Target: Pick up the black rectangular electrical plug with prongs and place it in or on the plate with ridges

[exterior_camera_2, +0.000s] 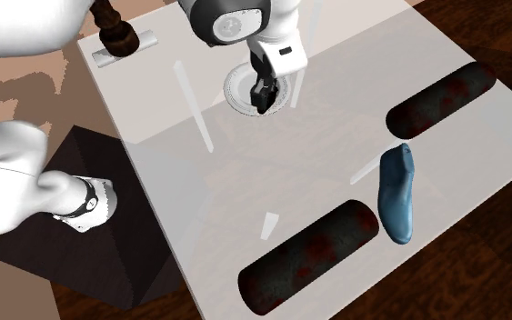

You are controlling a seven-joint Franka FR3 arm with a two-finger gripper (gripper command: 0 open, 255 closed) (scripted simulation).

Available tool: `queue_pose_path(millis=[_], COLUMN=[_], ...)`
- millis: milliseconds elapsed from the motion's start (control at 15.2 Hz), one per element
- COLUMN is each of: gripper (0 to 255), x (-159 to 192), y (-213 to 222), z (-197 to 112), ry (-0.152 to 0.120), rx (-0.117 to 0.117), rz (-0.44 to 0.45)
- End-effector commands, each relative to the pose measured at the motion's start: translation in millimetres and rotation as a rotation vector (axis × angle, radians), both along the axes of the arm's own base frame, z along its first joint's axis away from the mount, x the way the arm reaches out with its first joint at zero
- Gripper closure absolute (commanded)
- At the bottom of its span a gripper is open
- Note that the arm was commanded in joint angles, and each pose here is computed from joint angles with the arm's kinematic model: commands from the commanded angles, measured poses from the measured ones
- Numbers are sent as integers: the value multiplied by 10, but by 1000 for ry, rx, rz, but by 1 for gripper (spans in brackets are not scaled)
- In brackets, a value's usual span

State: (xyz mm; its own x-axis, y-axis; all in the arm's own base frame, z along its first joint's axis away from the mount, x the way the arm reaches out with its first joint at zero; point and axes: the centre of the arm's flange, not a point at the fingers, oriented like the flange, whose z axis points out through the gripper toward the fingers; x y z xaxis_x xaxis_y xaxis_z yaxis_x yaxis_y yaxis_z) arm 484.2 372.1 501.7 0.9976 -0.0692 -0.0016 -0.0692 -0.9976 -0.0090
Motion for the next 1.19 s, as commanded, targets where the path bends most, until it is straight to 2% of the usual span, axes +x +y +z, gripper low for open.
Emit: queue_pose_path(millis=[0,462,1122], gripper=[255,255,255], x=[-129,-583,-595], y=[205,1010,1031], z=[13,31,-444], ry=[0,0,0], rx=[0,0,0], rz=[-2,-2,-2])
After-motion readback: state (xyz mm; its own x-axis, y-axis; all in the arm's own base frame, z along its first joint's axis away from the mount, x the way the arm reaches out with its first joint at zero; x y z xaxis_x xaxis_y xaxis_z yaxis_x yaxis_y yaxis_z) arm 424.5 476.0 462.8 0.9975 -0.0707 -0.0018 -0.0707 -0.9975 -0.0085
